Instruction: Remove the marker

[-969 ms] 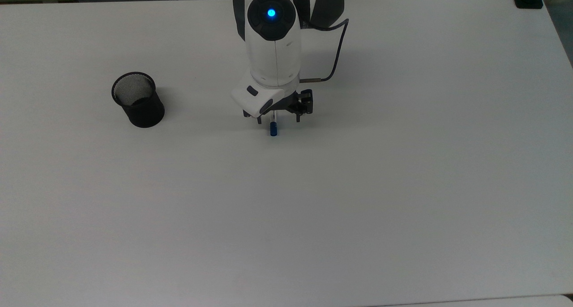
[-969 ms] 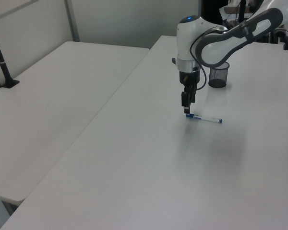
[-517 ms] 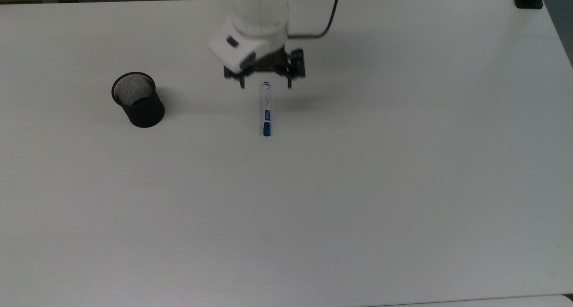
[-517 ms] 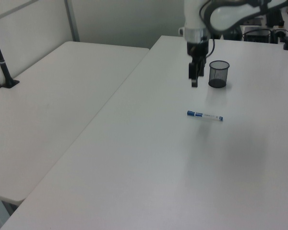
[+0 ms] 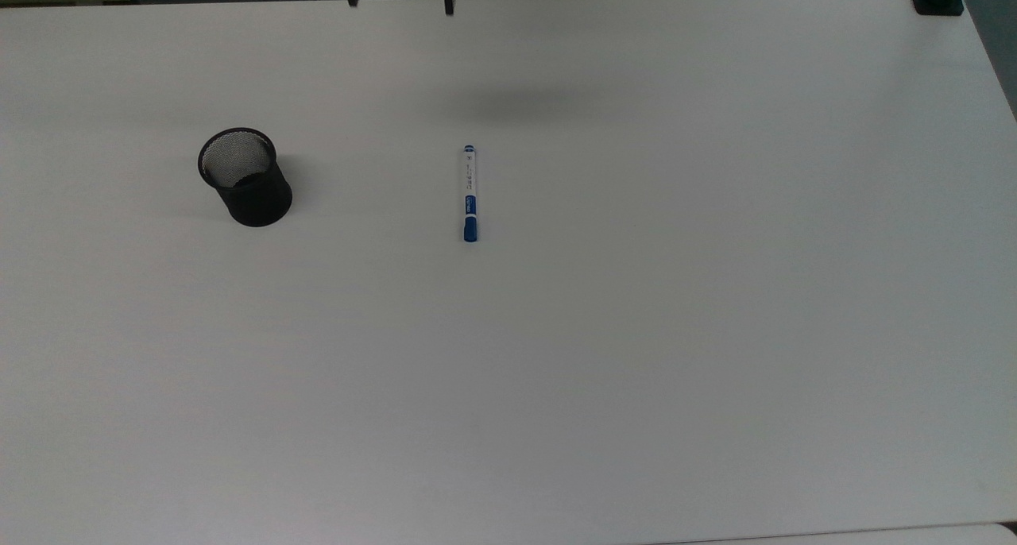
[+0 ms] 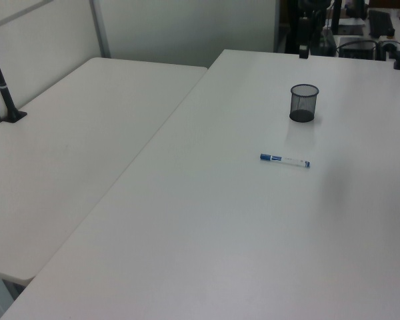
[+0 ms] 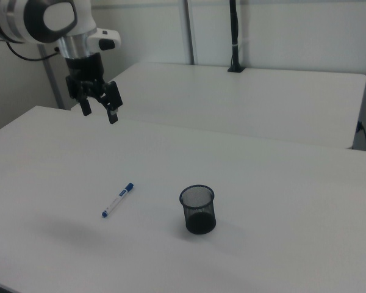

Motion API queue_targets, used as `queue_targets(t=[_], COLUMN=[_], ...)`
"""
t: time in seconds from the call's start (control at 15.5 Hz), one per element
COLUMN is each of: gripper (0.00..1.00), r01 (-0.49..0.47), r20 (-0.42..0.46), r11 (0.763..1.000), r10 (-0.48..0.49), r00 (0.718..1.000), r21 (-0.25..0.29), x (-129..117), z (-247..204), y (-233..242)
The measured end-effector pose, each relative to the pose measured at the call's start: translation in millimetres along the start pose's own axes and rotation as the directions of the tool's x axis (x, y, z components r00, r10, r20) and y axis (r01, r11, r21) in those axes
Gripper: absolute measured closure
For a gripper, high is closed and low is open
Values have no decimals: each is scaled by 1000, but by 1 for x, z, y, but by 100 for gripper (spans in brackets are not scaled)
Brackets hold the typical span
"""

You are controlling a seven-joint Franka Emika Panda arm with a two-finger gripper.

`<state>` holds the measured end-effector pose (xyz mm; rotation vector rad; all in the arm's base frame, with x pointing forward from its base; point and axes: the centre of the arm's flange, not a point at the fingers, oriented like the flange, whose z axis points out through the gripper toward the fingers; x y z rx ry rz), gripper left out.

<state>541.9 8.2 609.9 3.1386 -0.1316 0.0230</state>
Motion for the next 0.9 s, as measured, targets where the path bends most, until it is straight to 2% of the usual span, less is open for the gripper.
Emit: queue_targets(t=[0.26, 0.65, 0.9], gripper=[0, 0, 0], r01=[-26, 5, 29], r20=[-3, -55, -72], r11=[1000, 1000, 999], r10=[26, -4, -31], r00=[1000, 998, 997], r21=[12, 14, -19], x=[-12, -5, -3], z=[-16, -19, -21], y=[14, 27, 34])
